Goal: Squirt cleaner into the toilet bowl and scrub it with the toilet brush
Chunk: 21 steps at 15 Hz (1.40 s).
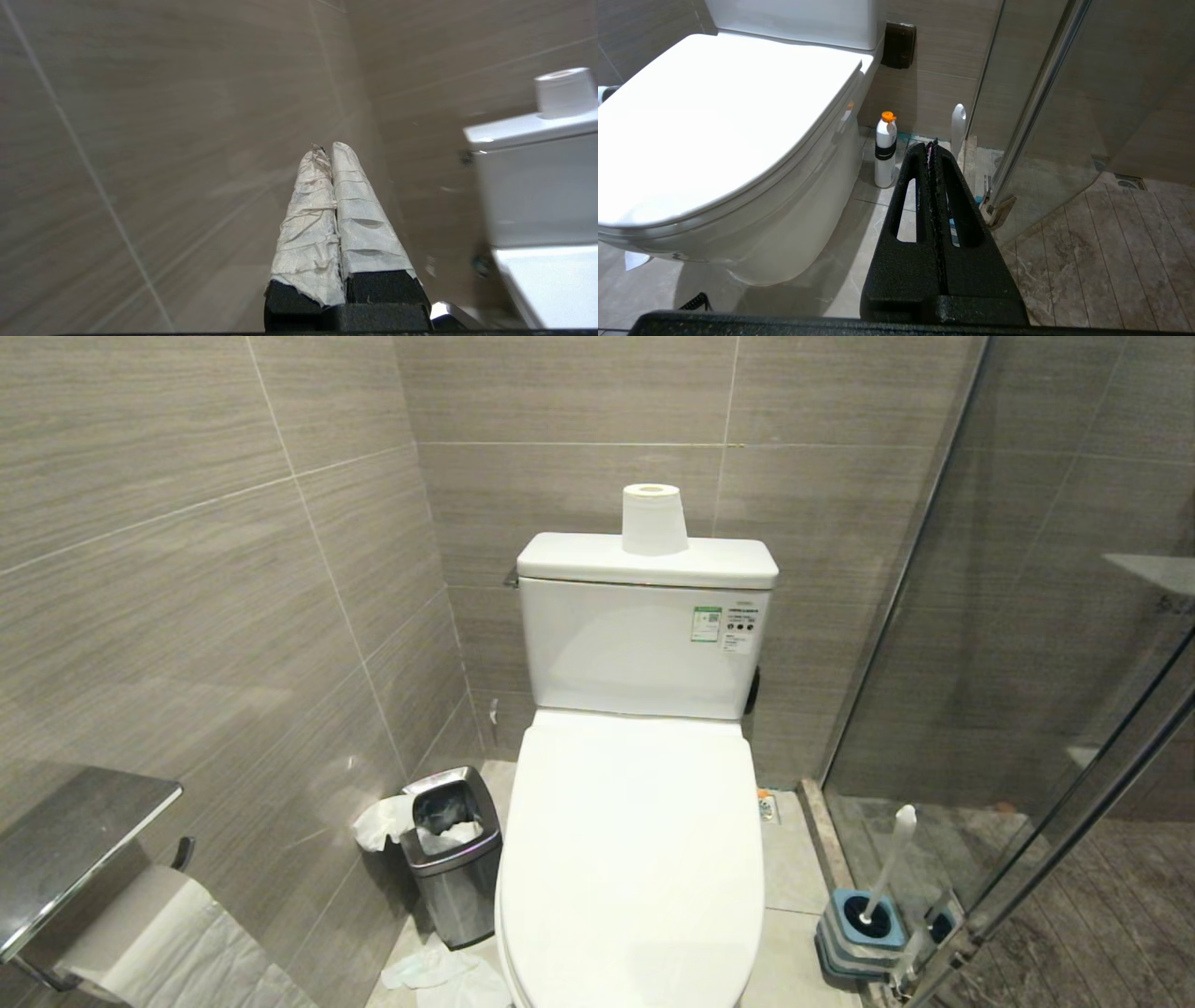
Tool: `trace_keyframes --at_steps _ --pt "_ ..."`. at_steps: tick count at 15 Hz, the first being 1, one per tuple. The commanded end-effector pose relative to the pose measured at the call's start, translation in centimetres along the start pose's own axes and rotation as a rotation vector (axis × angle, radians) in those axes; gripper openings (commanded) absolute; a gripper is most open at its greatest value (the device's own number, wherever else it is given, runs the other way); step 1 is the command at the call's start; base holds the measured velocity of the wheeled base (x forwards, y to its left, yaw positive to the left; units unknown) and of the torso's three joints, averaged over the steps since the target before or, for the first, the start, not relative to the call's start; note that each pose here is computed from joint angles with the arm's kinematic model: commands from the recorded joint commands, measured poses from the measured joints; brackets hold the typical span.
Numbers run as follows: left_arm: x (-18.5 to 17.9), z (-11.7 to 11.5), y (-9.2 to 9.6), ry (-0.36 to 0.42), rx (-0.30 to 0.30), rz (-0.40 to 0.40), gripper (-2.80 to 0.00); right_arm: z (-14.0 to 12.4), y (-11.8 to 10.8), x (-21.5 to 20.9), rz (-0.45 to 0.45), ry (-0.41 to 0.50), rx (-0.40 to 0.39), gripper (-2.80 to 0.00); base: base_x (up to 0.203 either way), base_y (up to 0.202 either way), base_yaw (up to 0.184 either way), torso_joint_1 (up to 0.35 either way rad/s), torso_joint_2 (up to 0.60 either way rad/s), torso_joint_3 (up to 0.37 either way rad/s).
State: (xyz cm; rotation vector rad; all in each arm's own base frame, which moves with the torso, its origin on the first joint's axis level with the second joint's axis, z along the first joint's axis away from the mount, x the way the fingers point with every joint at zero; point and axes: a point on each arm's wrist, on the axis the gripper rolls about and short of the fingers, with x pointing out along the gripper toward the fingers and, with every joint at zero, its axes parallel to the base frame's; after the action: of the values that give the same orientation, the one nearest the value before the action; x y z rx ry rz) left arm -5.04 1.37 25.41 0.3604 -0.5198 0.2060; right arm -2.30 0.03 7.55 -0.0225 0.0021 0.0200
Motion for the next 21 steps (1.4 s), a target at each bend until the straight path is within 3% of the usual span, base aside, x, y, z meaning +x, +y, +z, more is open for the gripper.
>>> trace_keyframes --at_steps 1,2,4,6,10,14,16,21 --pt "0.0 -0.7 -0.9 0.019 0.066 0.065 -2.80 0.0 0.0 0.0 0.001 0.001 0.000 -2.80 0.000 0.000 0.000 0.000 0.00 0.000" --pt "-0.2 -1.2 -1.4 0.036 0.087 0.077 -2.80 0.0 0.0 0.0 0.001 0.001 0.000 -2.80 0.000 0.000 0.000 0.000 0.00 0.000" --pt "-1.4 -3.3 -2.5 0.050 0.087 0.028 -2.80 0.0 0.0 0.0 0.001 0.001 0.000 -2.80 0.000 0.000 0.000 0.000 0.00 0.000" --pt "-2.8 -4.2 -2.7 0.015 0.083 0.000 -2.80 0.0 0.0 0.0 0.001 0.001 0.000 -2.80 0.000 0.000 0.000 0.000 0.00 0.000" --pt "-5.3 -5.9 -3.1 -0.042 0.073 0.012 -2.80 0.0 0.0 0.0 0.001 0.001 0.000 -2.80 0.000 0.000 0.000 0.000 0.00 0.000" --pt "-5.4 -8.0 -4.0 -0.080 0.081 0.028 -2.80 0.0 0.0 0.0 0.001 0.001 0.000 -2.80 0.000 0.000 0.000 0.000 0.00 0.000" --pt "-5.6 -9.2 -4.5 -0.097 0.111 0.041 -2.80 0.0 0.0 0.0 0.001 0.001 0.000 -2.80 0.000 0.000 0.000 0.000 0.00 0.000" --pt "-5.5 -10.7 -5.1 0.041 0.122 -0.035 -2.80 0.0 0.0 0.0 0.001 0.001 0.000 -2.80 0.000 0.000 0.000 0.000 0.00 0.000"
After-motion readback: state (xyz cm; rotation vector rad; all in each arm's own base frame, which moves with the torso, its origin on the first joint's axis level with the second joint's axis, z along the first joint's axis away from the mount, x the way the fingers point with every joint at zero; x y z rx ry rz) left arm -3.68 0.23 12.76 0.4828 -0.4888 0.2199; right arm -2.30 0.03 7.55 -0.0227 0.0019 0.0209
